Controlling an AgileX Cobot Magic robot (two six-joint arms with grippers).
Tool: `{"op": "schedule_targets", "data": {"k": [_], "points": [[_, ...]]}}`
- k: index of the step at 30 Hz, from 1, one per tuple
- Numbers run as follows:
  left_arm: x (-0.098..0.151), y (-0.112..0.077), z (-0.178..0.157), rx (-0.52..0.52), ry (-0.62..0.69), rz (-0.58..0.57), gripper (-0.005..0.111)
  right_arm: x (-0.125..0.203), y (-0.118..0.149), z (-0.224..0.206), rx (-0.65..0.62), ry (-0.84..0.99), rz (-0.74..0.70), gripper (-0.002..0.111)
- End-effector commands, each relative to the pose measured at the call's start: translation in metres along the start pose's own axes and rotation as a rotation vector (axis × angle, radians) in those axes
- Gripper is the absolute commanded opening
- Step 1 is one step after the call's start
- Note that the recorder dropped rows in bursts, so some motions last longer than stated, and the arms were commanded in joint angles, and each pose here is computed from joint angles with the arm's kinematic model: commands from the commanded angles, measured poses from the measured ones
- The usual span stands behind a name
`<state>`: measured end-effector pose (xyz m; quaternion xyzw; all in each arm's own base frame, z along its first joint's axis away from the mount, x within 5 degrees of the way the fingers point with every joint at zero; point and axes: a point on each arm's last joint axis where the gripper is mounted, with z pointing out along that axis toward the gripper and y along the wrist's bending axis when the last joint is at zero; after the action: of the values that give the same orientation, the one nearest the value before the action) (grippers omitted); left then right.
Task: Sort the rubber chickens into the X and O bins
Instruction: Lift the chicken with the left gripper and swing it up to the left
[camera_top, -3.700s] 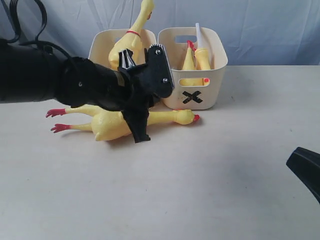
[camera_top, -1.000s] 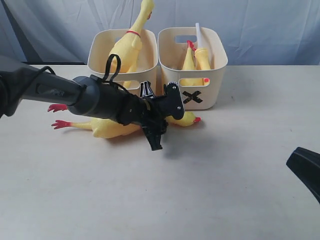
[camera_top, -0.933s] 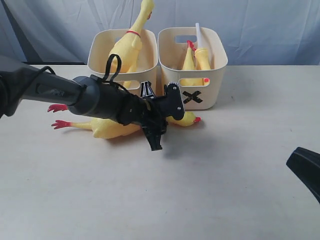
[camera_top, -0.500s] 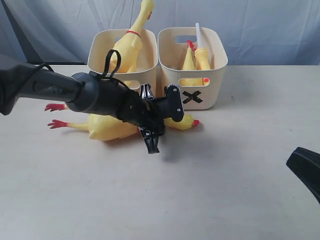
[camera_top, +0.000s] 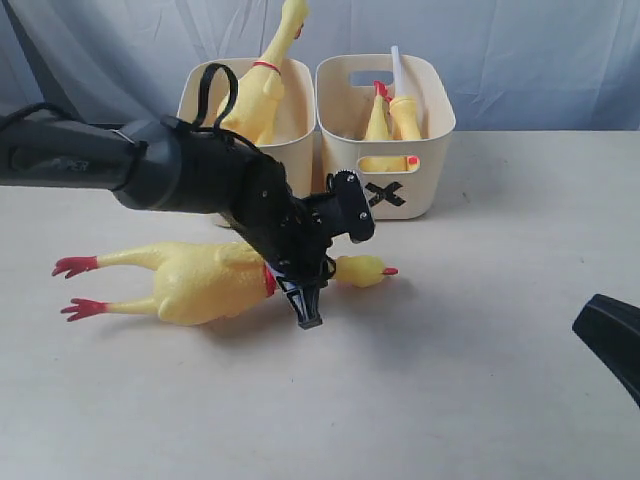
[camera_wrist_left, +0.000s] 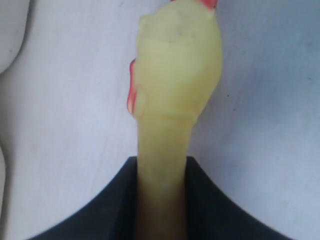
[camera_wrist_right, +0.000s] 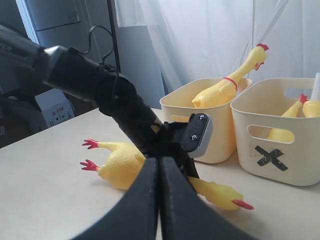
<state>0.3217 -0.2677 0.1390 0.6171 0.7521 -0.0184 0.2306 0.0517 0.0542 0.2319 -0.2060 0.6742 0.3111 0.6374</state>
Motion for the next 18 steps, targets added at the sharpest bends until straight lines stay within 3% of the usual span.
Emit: {"op": "schedule_targets", "data": {"k": [1,9,18], "points": [[-0.002,-0.004,-0.033,-0.014,-0.035,-0.052,0.000,0.000,0.000,-0.001,0.005,-0.006,-0.005,-0.001],[0.007,-0.013,-0.100,-0.080,-0.117,-0.059,0.000,0.000,0.000,-0.001,0.008,-0.006,-0.005,-0.001],[0.033,0.025,-0.180,-0.261,-0.256,-0.233,0.000,0.000,0.000,-0.001,0.005,-0.006,-0.005,-0.001]]}}
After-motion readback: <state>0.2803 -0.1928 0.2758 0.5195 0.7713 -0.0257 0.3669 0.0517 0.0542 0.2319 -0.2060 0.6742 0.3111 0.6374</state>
